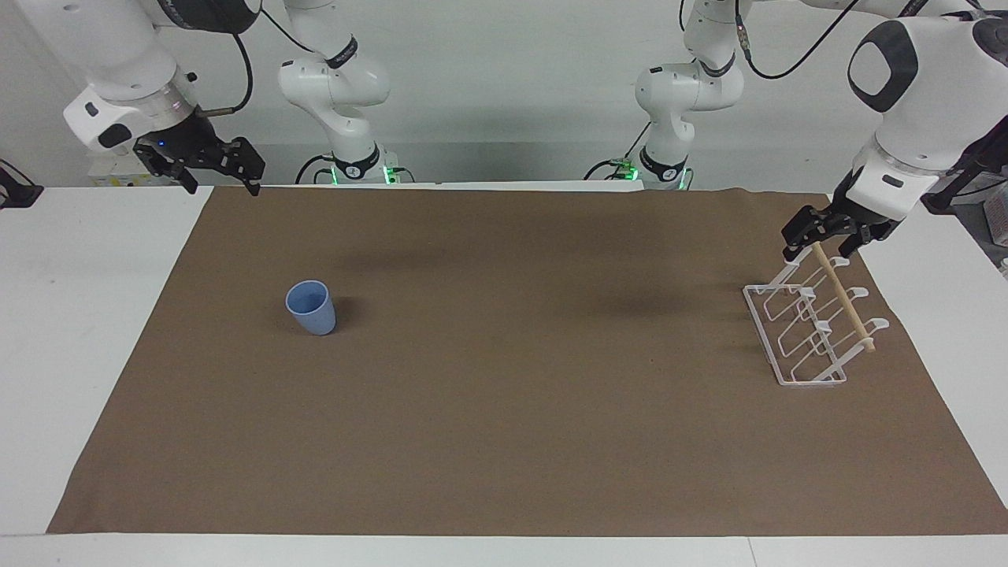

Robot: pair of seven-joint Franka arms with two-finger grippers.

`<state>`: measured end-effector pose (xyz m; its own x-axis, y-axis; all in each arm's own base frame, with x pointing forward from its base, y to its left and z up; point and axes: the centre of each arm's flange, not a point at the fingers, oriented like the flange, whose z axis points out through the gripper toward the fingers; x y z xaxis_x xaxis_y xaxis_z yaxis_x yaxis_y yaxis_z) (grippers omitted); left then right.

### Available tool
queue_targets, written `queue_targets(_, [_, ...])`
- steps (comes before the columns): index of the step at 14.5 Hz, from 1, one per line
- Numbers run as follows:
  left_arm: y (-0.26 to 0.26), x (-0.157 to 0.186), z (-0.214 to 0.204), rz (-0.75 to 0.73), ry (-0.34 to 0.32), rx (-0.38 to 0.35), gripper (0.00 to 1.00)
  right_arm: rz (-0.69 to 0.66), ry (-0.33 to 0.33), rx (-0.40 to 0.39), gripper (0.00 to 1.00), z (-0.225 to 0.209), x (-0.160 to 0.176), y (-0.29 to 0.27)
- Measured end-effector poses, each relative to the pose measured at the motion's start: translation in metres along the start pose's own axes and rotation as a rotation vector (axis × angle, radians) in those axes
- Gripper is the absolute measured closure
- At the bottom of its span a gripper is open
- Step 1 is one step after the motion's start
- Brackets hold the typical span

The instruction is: Hang cup on cup holder

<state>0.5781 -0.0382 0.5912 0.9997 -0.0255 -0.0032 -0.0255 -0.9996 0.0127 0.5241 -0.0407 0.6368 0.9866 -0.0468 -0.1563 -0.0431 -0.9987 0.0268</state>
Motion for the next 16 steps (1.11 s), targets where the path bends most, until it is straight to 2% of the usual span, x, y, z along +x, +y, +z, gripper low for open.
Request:
queue_targets(9, [0.000,-0.001,-0.001,-0.004,0.001,0.000,0.00,0.011,-0.006,0.002,0.00,0.002,0.000,0.006])
queue_targets(12, [0.000,-0.001,-0.002,-0.004,0.002,0.000,0.00,0.014,0.028,0.002,0.00,0.006,0.005,0.009])
queue_targets(14, [0.000,-0.001,-0.003,-0.004,0.003,0.000,0.00,0.009,0.058,0.002,0.00,0.027,0.015,0.007])
queue_targets(16, [0.000,-0.002,-0.003,-0.004,0.003,0.000,0.00,0.001,0.071,0.005,0.00,0.069,0.026,0.004])
